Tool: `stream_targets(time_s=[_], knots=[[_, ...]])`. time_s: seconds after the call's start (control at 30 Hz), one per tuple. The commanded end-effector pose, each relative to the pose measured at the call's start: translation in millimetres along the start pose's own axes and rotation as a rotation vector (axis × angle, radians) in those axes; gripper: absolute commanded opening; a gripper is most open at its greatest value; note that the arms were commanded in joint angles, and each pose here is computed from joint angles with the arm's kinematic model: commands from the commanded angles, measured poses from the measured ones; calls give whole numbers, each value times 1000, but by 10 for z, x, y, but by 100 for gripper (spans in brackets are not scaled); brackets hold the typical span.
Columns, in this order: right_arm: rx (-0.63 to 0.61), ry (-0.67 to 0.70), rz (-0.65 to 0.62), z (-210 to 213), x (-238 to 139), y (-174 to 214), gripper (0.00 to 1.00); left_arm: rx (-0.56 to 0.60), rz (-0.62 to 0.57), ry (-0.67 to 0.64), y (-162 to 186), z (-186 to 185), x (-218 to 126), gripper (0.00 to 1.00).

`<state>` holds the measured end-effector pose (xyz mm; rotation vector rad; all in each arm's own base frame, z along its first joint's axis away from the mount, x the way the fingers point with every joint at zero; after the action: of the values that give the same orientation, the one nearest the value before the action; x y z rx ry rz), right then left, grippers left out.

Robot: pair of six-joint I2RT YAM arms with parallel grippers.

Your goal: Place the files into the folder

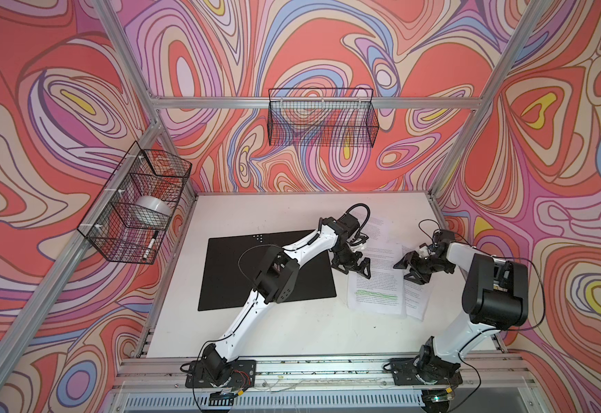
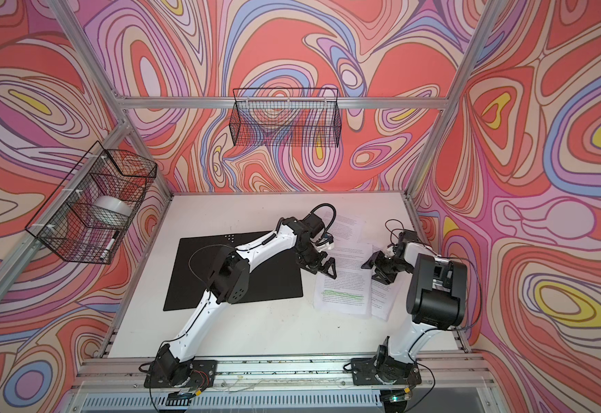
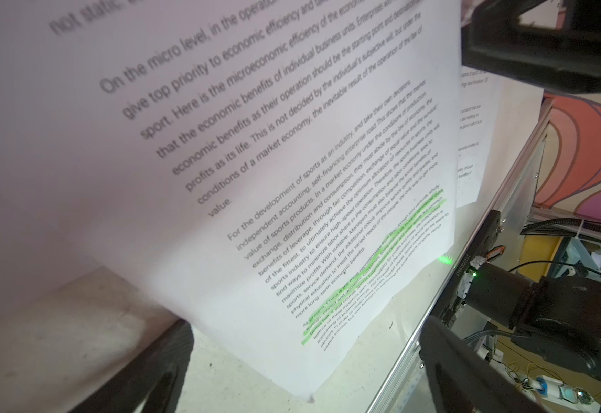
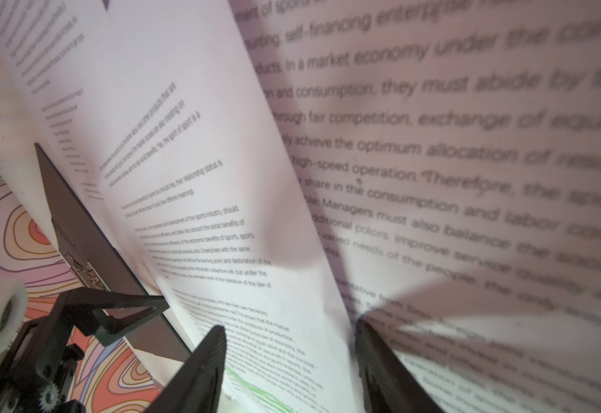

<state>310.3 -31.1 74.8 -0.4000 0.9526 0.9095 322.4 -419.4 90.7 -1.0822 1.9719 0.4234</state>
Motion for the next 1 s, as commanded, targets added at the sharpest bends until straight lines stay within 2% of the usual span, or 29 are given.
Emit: stream_targets(time_s=[0.0,0.23,0.57,0.97], knots=[[-5,14,10,-23,35,-27,61,-22,-10,59,15,-168,-140,100],[-4,-15,22,6,46,-14,60,-46,9,89,26,-151,-68,100],[-5,-22,23,25,29,-13,58,-68,-44,122,-65,-128,-307,100],[-8,-37,22,51,-7,30,51,-132,-4,183,18,-76,-173,99]])
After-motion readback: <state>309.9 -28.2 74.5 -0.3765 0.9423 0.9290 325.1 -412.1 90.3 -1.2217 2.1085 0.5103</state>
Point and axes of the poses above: each gripper's point midway between its finger pads, its own x axis out along the fingers, its own z axis along the line the jaws close on, y = z × x, the point moved 5 cm from there along -x, back along the fingers, and after that the axes turned 2 degrees about x, right-handed, at the moved point
